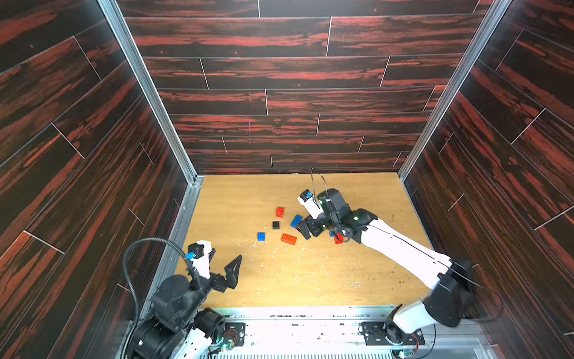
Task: Assemble the letter f with lego
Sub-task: Pick up the lego brick from the center of the board.
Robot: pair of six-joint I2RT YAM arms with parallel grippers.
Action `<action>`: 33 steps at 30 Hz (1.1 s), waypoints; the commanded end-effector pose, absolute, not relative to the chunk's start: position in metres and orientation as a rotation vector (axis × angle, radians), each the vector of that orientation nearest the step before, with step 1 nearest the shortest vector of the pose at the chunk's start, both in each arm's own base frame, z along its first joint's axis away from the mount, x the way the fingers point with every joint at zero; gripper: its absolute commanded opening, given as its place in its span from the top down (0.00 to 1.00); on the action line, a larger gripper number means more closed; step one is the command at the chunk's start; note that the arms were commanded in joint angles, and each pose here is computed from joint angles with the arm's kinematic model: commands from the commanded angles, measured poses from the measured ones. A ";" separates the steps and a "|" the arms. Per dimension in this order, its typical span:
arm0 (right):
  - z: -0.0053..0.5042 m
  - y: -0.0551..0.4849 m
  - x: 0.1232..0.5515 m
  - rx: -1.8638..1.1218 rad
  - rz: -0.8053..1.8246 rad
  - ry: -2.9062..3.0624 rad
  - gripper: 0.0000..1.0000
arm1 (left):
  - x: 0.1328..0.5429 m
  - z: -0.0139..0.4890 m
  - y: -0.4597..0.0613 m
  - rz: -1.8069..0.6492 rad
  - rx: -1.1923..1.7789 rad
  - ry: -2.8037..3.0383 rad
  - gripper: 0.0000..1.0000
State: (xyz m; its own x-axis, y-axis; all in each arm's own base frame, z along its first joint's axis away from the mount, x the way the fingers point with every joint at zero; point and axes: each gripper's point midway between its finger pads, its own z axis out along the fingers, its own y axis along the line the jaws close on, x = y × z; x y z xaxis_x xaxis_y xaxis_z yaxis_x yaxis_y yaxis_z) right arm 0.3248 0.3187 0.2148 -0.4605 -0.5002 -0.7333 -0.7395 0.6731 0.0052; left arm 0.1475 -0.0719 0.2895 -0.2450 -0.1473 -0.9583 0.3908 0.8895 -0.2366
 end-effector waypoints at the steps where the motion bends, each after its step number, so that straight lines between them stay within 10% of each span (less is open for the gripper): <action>1: 0.222 0.338 0.338 -1.031 0.481 2.072 0.02 | 0.129 0.283 -0.079 -0.606 0.227 1.723 0.00; 33: 0.130 0.395 0.415 -1.300 0.591 2.133 0.13 | 0.161 0.233 -0.108 -0.584 0.340 1.949 0.00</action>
State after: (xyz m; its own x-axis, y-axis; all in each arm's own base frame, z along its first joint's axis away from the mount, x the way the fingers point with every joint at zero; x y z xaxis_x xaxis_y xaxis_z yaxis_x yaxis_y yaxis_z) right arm 0.4108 0.4015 0.1425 -0.3764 -0.6145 -0.6933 -0.8834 0.4635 0.0687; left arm 0.1579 -0.1124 0.2319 -0.4644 -0.0224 -0.8854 0.4913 0.8253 -0.2786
